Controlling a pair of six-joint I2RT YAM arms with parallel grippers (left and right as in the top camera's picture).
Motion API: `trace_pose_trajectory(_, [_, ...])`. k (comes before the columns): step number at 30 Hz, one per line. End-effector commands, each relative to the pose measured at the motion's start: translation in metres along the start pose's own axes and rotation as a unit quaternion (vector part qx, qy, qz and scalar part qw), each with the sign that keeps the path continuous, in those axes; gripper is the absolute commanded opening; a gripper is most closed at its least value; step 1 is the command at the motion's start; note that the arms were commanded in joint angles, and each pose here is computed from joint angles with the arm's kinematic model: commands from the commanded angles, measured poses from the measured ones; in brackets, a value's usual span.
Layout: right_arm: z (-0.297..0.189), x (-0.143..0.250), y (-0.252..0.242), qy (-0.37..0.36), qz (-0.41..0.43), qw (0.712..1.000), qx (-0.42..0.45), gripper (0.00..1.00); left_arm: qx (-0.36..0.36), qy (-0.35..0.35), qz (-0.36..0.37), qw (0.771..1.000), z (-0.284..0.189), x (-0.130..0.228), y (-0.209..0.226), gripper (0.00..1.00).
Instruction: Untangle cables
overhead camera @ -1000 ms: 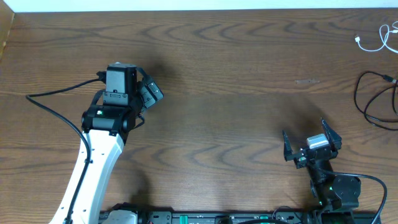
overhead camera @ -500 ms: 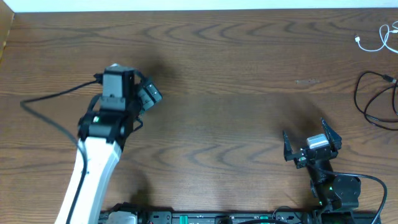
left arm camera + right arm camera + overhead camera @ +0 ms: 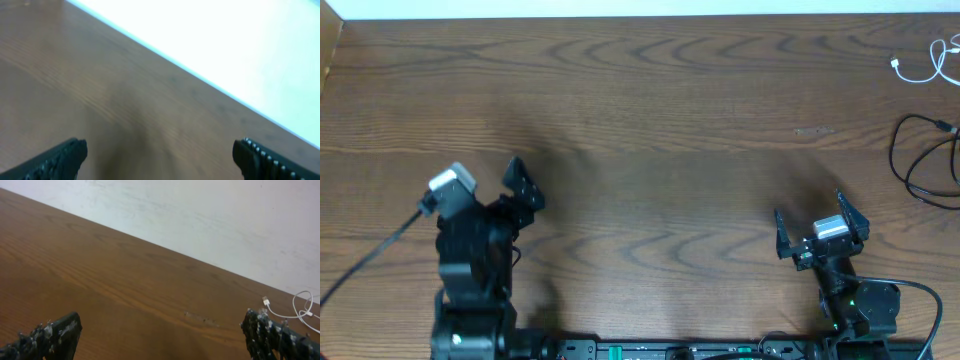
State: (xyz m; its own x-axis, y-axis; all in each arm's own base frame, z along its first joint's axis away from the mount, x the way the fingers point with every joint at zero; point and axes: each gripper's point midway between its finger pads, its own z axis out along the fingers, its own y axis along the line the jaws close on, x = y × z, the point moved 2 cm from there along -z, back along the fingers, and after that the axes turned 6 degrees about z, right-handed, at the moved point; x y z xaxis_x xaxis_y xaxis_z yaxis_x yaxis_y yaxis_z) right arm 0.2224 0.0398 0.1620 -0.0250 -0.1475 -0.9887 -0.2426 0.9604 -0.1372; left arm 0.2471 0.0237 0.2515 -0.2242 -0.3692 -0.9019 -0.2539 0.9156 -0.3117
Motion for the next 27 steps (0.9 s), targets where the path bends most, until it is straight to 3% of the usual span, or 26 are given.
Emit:
trace_pose_trajectory(1, [0.0, 0.001, 0.002, 0.0, 0.003, 1.0, -0.003, 0.99, 0.037, -0.039, 0.065, 0.996, -0.004, 0.016, 0.003, 0.98])
trace_pose_trajectory(10, [0.0, 0.001, 0.002, 0.0, 0.003, 1.0, -0.003, 0.99, 0.066, -0.142, 0.113, 0.981, -0.008, 0.043, 0.013, 0.98])
trace_pose_trajectory(18, [0.0, 0.001, 0.002, 0.0, 0.003, 1.0, -0.003, 0.99, 0.074, -0.152, 0.215, 0.962, -0.006, 0.062, 0.013, 0.98])
trace_pose_trajectory(27, [0.0, 0.001, 0.002, 0.0, 0.003, 1.0, -0.003, 0.99, 0.071, -0.111, 0.231, 0.964, 0.006, 0.093, 0.022, 0.98])
